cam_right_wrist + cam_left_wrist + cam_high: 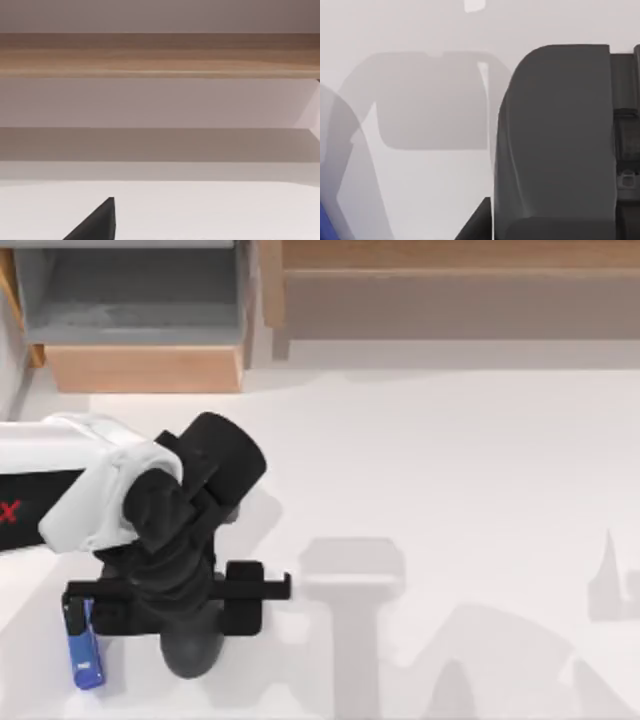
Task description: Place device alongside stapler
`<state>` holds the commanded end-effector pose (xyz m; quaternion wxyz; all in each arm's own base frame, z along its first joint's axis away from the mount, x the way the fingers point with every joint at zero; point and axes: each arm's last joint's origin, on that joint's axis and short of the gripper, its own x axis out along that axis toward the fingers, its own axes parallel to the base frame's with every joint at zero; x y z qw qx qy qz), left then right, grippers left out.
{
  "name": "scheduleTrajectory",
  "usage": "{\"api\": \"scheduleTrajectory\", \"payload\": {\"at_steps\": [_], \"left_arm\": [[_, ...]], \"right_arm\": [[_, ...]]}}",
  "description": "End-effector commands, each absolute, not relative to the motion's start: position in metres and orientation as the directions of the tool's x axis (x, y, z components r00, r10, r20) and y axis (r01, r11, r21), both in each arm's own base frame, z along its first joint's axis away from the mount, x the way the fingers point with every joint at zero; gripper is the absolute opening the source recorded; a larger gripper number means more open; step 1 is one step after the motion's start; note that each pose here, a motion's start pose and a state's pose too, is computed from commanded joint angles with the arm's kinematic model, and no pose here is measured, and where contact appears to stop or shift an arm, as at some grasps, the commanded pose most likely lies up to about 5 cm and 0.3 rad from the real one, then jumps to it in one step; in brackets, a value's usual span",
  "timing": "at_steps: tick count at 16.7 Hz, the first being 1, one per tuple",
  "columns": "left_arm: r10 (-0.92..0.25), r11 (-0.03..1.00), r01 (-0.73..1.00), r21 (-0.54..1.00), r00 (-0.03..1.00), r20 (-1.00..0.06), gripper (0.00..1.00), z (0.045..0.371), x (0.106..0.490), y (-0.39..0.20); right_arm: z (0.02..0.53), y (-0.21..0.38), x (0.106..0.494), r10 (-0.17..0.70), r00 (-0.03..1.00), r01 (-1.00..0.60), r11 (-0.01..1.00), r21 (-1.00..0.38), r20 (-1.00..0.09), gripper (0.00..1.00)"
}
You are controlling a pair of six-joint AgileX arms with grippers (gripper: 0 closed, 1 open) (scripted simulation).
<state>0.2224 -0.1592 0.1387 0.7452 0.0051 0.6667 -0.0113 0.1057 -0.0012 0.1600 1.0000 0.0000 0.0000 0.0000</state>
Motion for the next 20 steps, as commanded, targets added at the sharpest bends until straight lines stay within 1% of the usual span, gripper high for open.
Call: {"api": "scheduleTrajectory", "payload": {"at_steps": [5,18,19,20], "left_arm": [[-0.005,1.000,0.024,-0.003,0.104,-0.995,0.00,0.1366,0.2218,-0.1587],[-0.005,1.000,0.024,-0.003,0.104,-0.995,0.98,0.1366,0.2218,-0.1587],[-0.005,1.000,0.024,-0.003,0.104,-0.995,1.00,0.1366,0.2218,-0.1587],[-0.005,1.000,0.024,-0.003,0.104,-0.995,1.00,0.1366,0.2218,-0.1587]], "right_arm": [[0.1600,-0.0012,0.1057,0.000,1.000,0.000,1.000,0.000,0.000,1.00],[0.1600,-0.0012,0.1057,0.000,1.000,0.000,1.000,0.000,0.000,1.00],[0.1600,-0.0012,0.1057,0.000,1.000,0.000,1.000,0.000,0.000,1.00],[0.1600,-0.0012,0.1057,0.000,1.000,0.000,1.000,0.000,0.000,1.00]]}}
